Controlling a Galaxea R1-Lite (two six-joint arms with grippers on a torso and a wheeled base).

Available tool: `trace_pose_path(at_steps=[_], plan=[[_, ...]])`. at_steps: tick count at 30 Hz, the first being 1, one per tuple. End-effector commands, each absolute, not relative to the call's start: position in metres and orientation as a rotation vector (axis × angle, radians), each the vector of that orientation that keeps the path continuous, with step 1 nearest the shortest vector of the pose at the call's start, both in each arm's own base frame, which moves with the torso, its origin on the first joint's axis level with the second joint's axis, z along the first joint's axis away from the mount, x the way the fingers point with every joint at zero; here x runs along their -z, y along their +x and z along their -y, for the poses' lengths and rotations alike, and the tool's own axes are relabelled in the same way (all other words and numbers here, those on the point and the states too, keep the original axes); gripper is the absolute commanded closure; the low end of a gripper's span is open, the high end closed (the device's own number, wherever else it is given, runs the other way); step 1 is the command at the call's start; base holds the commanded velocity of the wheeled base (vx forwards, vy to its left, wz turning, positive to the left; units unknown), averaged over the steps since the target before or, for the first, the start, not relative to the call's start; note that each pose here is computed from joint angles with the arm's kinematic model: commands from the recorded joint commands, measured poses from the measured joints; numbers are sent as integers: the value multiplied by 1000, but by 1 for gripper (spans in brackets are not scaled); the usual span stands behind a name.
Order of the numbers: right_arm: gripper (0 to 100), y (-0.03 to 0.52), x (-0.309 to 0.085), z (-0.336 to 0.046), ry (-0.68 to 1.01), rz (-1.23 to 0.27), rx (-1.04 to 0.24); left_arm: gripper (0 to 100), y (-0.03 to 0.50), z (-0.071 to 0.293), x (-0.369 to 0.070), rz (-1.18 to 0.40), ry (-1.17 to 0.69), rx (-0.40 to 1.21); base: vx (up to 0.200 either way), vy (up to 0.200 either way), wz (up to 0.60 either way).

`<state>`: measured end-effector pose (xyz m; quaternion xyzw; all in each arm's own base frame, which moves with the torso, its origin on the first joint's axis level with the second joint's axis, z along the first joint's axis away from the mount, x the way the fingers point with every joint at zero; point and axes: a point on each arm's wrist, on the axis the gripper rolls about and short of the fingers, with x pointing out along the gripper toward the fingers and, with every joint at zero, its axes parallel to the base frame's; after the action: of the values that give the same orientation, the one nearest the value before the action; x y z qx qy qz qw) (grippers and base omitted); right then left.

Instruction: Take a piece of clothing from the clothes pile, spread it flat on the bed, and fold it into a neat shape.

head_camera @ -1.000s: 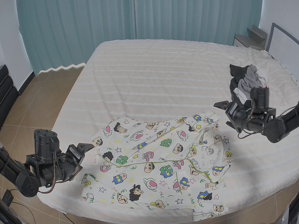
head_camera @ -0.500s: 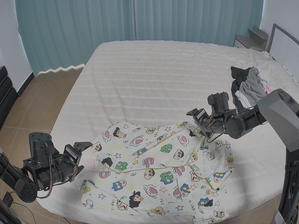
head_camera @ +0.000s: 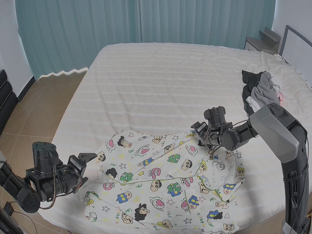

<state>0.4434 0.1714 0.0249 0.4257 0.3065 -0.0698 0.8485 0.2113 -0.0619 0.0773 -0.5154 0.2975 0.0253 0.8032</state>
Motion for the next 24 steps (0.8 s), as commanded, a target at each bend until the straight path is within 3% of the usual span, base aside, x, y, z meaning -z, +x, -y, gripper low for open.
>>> trace_pose_path(at_steps=[1,9,24], plan=[[0,449,-22,-172,899,-622,162,0,212,62,-73,-653,-1099,-66,0,0,0],[0,427,-60,-187,940,-612,100,0,212,62,-73,-653,-1101,-67,0,0,0],[0,417,-33,-187,937,-696,132,0,212,60,-78,-622,-1128,-54,0,0,0]])
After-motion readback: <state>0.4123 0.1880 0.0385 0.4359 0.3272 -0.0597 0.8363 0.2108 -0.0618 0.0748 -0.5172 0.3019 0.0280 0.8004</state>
